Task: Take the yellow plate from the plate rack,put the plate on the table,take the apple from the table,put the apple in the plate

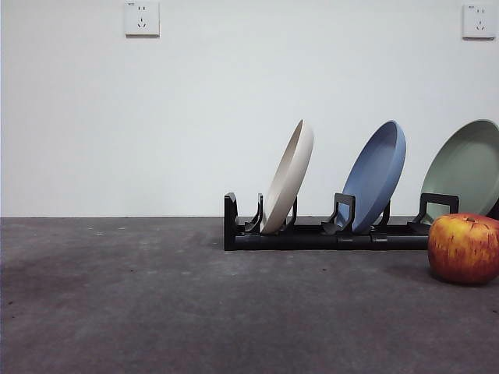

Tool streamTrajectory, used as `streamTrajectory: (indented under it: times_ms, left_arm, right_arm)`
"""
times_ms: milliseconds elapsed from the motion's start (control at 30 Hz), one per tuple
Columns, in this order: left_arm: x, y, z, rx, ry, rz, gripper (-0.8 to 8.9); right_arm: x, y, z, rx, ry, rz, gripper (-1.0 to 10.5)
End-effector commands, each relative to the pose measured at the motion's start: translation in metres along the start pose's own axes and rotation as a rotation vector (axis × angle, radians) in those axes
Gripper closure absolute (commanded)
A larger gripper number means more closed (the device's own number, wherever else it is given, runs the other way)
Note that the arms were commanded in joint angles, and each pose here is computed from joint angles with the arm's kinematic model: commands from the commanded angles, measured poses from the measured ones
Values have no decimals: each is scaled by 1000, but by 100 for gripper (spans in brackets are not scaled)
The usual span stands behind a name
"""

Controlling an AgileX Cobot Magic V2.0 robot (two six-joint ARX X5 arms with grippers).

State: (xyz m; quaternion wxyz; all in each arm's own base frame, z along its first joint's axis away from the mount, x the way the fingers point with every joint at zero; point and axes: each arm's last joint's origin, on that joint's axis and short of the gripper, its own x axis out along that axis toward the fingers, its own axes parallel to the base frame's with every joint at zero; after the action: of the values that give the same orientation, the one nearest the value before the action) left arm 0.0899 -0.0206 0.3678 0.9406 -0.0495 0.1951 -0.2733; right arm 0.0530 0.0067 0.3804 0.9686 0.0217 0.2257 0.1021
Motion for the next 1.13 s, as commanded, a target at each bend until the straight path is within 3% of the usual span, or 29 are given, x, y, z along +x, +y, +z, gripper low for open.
streamTrajectory:
  times_ms: [33,100,200,233,267,767,1133]
  left_arm:
    - [0,0,2,12,-2,-7,801]
    - [0,0,3,-10,-2,-7,664]
    - [-1,-1,4,-50,1,-7,237]
    - [-1,-1,5,-51,0,-7,147]
    - [-2,-1,7,-51,0,-7,120]
    - [5,-2,31,-42,8,-34,122]
    - [74,-7,88,22,51,-200,122]
  right_arm:
    - [-1,0,1,-13,-8,6,933]
    - [-1,0,2,-14,-11,6,834]
    - [-3,1,3,-16,-22,11,541]
    - [-3,1,4,-16,-25,13,448]
    - [-4,1,5,-17,-29,16,392]
    - [4,1,13,-10,6,48,372]
    - [24,-3,18,7,85,51,375]
